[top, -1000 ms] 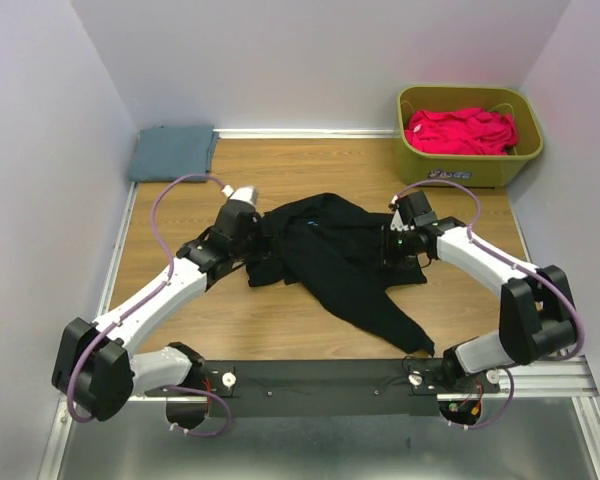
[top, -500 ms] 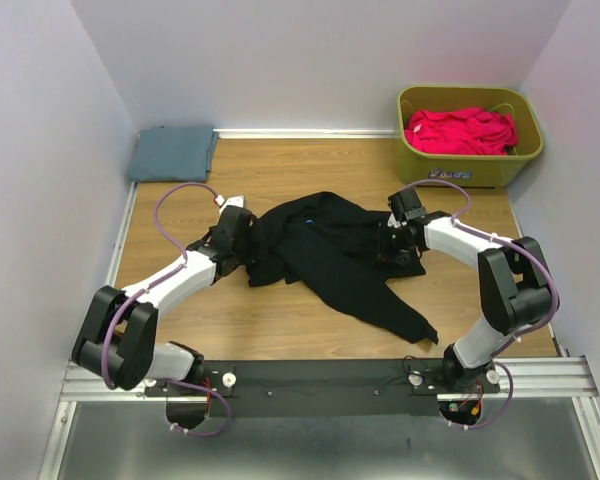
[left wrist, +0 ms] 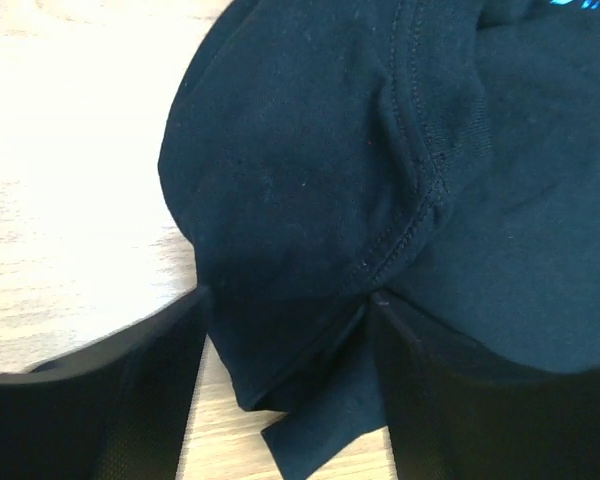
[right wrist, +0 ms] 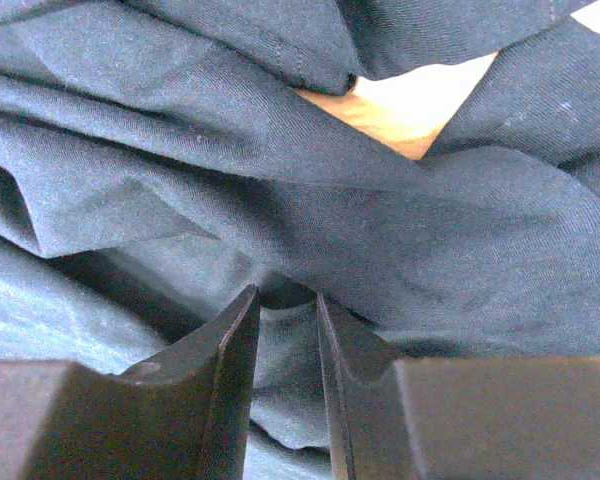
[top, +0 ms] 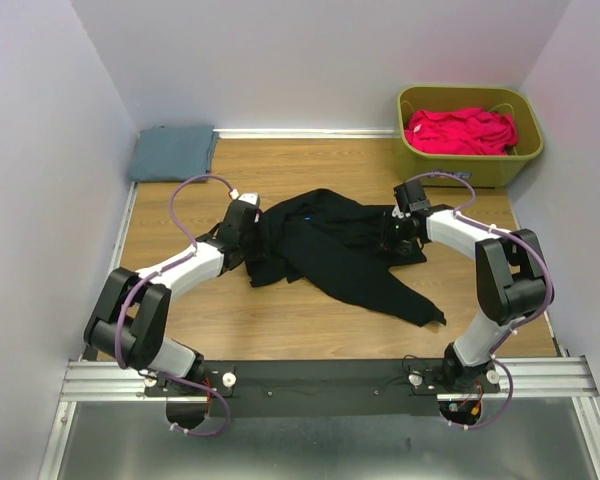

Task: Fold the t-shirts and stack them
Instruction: Flatten the tshirt out

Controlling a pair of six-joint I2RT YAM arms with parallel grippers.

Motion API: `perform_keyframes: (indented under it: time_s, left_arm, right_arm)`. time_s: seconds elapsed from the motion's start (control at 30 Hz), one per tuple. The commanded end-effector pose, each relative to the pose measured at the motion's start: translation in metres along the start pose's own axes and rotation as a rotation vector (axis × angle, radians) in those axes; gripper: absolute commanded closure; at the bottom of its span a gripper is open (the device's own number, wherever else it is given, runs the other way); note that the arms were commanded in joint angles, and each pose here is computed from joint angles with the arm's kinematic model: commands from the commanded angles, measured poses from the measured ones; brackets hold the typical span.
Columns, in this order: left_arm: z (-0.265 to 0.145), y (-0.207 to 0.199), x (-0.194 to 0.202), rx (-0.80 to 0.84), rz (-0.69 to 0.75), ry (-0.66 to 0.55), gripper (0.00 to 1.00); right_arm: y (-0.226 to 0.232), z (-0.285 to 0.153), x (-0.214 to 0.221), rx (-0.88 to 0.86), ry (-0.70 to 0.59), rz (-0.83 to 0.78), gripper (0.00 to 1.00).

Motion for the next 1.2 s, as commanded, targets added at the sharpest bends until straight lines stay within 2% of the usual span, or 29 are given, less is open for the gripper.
perform_keyframes:
  time_s: [0.0,0.03,0.13,0.17,0.23,0.4,0.57,0.7,0.8,0.93,1.07,1.17]
  left_arm:
    - [0.005,0.0,-0.012,-0.015,0.031,-0.027,0.36]
    - [0.006,0.001,-0.012,-0.023,0.032,-0.031,0.38]
    - [0.006,0.004,-0.016,-0.045,0.039,-0.044,0.67]
    - [0.005,0.007,-0.019,-0.061,0.039,-0.056,0.84]
    - [-0.002,0.008,-0.03,-0.086,0.041,-0.086,0.99]
    - [-0.036,0.05,-0.075,-0.292,0.014,-0.187,1.0]
    - [-0.077,0.084,-0.13,-0.512,0.0,-0.344,1.0]
    - [-0.109,0.086,-0.167,-0.578,-0.033,-0.458,1.0]
    - [-0.136,0.078,-0.191,-0.561,-0.052,-0.543,1.0]
    - [-0.128,0.069,-0.195,-0.495,-0.003,-0.553,0.97]
    - [-0.09,0.061,-0.202,-0.465,-0.019,-0.534,0.96]
    - [-0.084,0.05,-0.23,-0.436,-0.048,-0.588,0.89]
  right_arm:
    - [-0.033,0.02,0.017,0.142,0.061,0.008,0.63]
    - [-0.034,0.02,0.017,0.145,0.06,0.008,0.63]
    - [-0.036,0.021,0.016,0.155,0.06,0.011,0.63]
    - [-0.037,0.021,0.016,0.158,0.059,0.012,0.63]
    - [-0.04,0.021,0.015,0.167,0.059,0.02,0.63]
    - [-0.059,0.018,0.006,0.224,0.035,0.062,0.63]
    - [-0.065,0.018,-0.007,0.246,0.022,0.079,0.63]
    - [-0.066,0.018,-0.015,0.257,0.013,0.075,0.63]
    - [-0.07,0.015,-0.021,0.284,0.0,0.055,0.63]
    - [-0.072,0.014,-0.03,0.298,-0.014,0.022,0.63]
    - [-0.066,0.004,-0.055,0.292,-0.071,-0.002,0.62]
    - [-0.052,-0.011,-0.07,0.238,-0.121,-0.031,0.61]
Point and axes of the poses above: each gripper's point midway between its finger pads, its own z axis out along the fingers, its own y axis along the line the jaws close on, x = y × z, the point moved 1 cm from there along -z, back along the fingers, and after that the axes turned 10 degrees about -z, right-handed, at the moved point
